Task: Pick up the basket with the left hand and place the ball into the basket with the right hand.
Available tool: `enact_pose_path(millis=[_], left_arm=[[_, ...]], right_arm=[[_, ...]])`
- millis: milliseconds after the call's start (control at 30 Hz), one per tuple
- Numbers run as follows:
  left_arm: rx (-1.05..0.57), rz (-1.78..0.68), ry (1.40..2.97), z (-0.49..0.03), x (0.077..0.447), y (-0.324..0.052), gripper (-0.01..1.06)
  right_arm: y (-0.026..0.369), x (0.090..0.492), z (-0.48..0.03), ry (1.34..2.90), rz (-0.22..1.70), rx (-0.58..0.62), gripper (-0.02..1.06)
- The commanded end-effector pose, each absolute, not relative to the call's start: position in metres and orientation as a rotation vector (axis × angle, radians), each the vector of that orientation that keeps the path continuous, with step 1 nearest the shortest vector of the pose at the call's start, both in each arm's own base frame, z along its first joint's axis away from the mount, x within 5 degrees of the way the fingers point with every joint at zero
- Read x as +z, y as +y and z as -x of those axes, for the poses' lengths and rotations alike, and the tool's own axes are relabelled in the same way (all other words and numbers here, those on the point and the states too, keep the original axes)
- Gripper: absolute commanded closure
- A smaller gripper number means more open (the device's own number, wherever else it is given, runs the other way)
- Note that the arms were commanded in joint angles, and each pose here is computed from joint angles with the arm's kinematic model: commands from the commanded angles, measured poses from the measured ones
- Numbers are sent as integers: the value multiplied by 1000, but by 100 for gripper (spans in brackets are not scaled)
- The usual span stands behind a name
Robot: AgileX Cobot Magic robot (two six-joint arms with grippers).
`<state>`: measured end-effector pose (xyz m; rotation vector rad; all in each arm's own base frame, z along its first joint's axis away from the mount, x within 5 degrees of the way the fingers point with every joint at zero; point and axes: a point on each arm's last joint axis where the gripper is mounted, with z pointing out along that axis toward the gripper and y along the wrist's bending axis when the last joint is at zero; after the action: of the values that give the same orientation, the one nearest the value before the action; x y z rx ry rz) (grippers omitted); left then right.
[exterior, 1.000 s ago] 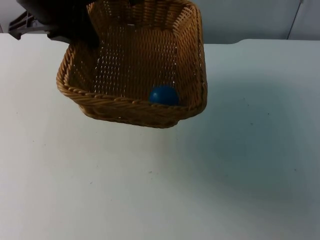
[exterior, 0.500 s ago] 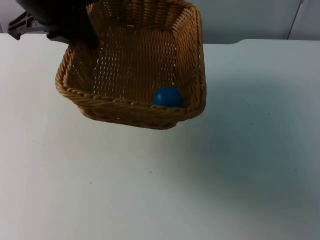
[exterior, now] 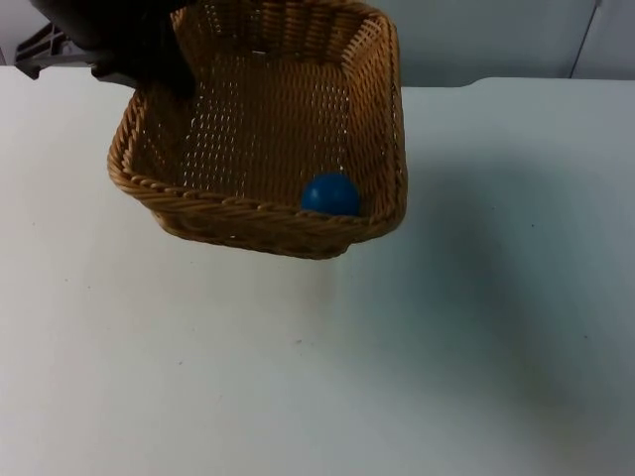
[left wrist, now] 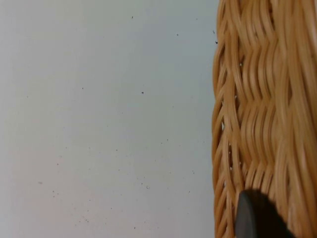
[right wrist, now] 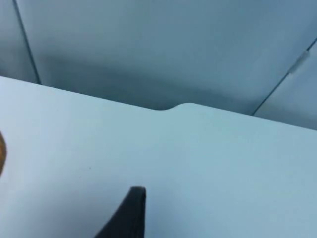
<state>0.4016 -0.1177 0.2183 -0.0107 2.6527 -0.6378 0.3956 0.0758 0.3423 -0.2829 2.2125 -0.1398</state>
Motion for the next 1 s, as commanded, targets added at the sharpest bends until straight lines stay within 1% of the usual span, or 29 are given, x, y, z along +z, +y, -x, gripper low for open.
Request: enact_pose_path(millis=[0,100,167,267,300,400,533,700,833,967], left_arm=[[-665,32,2634,-401,224,-119,105],[-665,32,2634,-401,224,-119,105],[-663,30,2634,-401,224,-119,105],[-661,29,2634,-401,224,-119,105],[-661,29,2634,-401,224,-119,105],[-661,29,2634,-401,224,-119,105],[-659,27,2635,-401,224,-119,105],[-657,26,2636,-401,224,-119,105],[-657,24,2638,-401,224,-119,105],[-655,23,2638,-401,224,-118,105]], right_arm=[[65,353,-398,2148,289,-146,0],[59,352,-400,2110,287,-118,0],[55,349,-401,2092,271,-52,0],[50,342,-401,2091,266,-17,0],[49,338,-401,2095,251,14,0],[40,321,-400,2114,233,6,0],[37,314,-399,2116,232,-3,0],[37,316,-400,2100,225,2,0],[37,318,-396,2128,230,4,0],[35,333,-376,2093,226,2,2]])
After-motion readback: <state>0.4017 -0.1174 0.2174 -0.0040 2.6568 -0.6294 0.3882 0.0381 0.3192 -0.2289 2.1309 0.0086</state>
